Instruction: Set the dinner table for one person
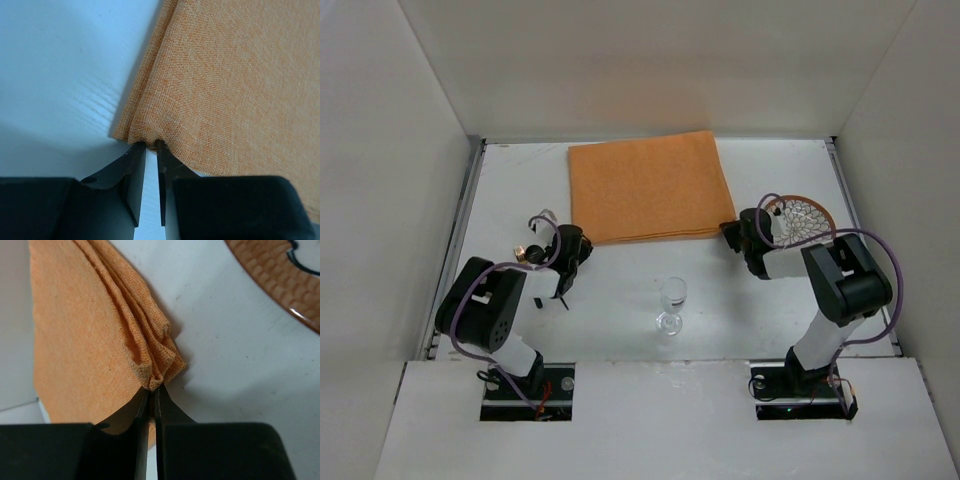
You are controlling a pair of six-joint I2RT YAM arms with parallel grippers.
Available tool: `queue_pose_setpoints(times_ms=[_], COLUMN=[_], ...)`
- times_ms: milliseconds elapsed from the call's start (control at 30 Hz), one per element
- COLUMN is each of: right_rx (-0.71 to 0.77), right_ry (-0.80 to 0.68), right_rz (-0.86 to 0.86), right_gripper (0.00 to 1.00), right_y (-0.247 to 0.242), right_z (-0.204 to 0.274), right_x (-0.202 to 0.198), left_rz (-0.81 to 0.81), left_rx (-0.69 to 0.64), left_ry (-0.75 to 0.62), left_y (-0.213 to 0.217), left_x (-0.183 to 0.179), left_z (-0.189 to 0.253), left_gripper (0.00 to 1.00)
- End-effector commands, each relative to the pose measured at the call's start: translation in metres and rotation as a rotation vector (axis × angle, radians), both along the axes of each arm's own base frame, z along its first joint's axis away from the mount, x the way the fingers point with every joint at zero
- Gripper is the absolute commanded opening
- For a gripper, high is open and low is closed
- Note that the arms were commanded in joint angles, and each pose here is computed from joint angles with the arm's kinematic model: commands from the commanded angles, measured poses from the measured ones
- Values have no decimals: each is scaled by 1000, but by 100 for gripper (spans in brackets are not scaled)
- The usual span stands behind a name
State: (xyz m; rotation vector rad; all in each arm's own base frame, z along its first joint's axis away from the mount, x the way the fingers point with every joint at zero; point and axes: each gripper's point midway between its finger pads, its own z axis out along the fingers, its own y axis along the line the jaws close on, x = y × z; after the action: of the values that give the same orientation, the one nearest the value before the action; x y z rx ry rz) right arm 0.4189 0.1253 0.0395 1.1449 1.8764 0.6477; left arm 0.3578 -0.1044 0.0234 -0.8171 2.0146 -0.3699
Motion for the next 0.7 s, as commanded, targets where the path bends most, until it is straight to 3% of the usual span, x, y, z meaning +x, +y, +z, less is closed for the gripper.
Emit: queue_pose_setpoints(times_ms=[0,233,300,400,500,667], right_rx=[79,58,42,25,2,-113], right_ry=[-131,-99,-103,-110,-135,-148], right_rz=[-42,-59,-48,-52,-27,38], right_gripper=[8,11,19,46,71,81], right_y=[-4,-21,-22,-27,-25,-21], right_z=[32,25,25,28,42,65], right_x=[2,-18,-18,-15,-15,-29], left_rz=[3,3,0,-9,-15,-60], left_rx=[-8,18,11,15,10,-4], left_ry=[48,55,45,23,-10,-153], left_y=[-6,-10,-11,-14,-12,-16], left_x=[2,5,5,-1,-5,-11], left_z=[-14,-20,-16,-8,4,51], left_gripper=[13,13,13,15,29,57])
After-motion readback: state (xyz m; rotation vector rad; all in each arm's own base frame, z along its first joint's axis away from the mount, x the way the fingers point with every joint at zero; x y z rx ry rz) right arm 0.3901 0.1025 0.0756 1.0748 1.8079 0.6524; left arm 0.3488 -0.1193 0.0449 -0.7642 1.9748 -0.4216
